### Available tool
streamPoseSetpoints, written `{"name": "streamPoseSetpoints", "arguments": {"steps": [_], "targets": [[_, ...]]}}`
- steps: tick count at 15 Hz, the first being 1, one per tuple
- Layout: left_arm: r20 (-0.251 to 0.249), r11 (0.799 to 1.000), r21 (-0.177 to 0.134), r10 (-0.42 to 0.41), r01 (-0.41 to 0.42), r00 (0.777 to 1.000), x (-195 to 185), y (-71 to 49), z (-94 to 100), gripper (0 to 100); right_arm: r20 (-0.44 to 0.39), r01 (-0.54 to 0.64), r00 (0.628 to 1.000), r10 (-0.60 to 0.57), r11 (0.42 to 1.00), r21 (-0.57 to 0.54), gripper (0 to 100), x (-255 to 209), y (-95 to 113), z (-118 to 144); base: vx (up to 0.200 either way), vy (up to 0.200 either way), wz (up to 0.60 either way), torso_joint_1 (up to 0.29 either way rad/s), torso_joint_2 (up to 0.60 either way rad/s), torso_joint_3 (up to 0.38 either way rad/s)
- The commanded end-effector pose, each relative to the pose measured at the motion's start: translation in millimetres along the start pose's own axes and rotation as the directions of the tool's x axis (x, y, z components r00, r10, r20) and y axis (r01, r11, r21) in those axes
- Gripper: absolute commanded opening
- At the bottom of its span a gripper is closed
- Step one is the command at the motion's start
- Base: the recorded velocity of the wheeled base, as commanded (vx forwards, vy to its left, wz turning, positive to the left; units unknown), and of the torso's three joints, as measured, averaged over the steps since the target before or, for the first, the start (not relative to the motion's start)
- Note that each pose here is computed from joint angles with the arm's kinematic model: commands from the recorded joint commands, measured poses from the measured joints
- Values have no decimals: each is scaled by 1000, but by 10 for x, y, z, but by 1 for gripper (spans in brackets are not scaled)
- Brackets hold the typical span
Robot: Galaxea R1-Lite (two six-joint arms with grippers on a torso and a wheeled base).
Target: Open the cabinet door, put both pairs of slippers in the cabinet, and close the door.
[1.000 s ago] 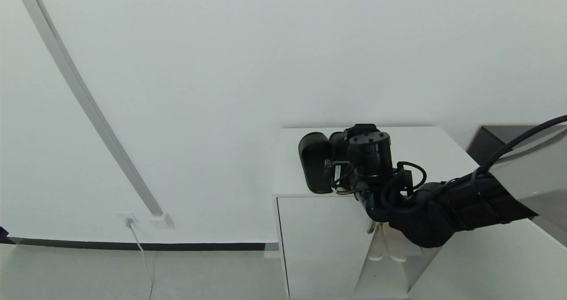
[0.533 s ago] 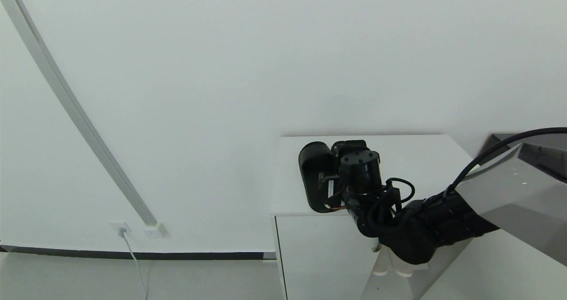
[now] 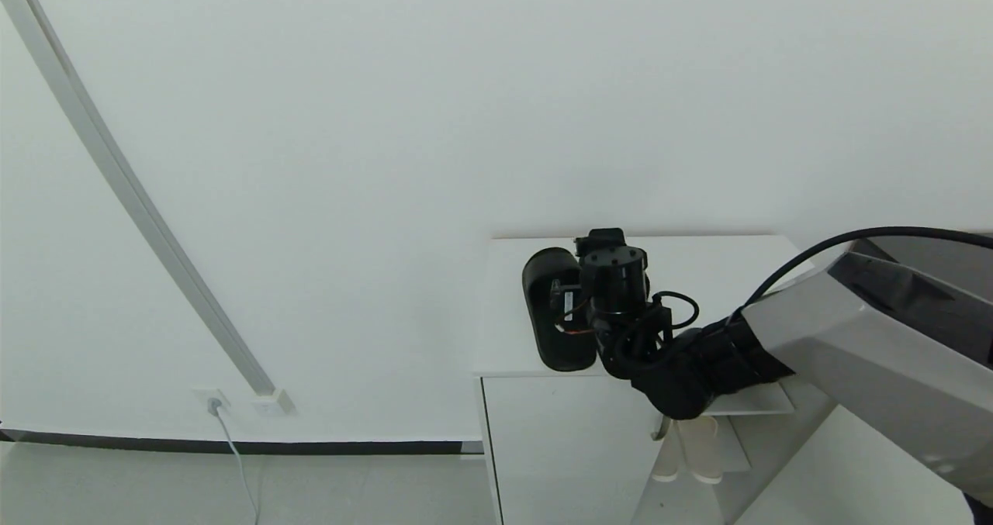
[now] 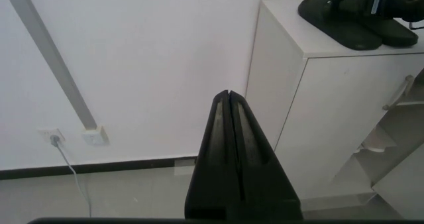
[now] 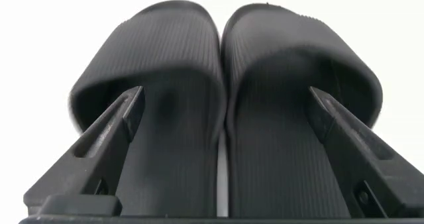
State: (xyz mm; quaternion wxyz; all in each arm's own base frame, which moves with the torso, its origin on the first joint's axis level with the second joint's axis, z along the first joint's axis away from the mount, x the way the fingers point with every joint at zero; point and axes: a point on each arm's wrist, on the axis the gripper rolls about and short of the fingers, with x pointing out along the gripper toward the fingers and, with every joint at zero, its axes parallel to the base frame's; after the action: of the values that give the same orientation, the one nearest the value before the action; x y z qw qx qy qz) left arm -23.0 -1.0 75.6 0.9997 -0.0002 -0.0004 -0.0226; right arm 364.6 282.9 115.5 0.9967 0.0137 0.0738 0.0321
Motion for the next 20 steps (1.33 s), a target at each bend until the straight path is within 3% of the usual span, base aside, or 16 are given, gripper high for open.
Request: {"name": "streamPoseSetpoints", "arguments": {"steps": [1,9,10,20], "targets": [[-1,1000,-1,2,-2,1000,1,1,1,0,-8,19,1000,-19,1000,-12,100,215,25,-114,0,0,0,0,0,0],[-2,1000,-3,2,-2,1000,2,1,-3,0,-8,49,999,-49,999,-7,100,557,29,-67,0,0,0,0,0,0],[-2,1000,-3,2,-2,1000,2,1,-3,0,-7,50,999,-50,999,-4,0,562,23,-62,0,0,0,0,0,0],[-2,1000,-3,2,-2,1000,2,1,-3,0,6,43,999,-43,999,9,0,444,28,63,0,0,0,0,0,0]]}}
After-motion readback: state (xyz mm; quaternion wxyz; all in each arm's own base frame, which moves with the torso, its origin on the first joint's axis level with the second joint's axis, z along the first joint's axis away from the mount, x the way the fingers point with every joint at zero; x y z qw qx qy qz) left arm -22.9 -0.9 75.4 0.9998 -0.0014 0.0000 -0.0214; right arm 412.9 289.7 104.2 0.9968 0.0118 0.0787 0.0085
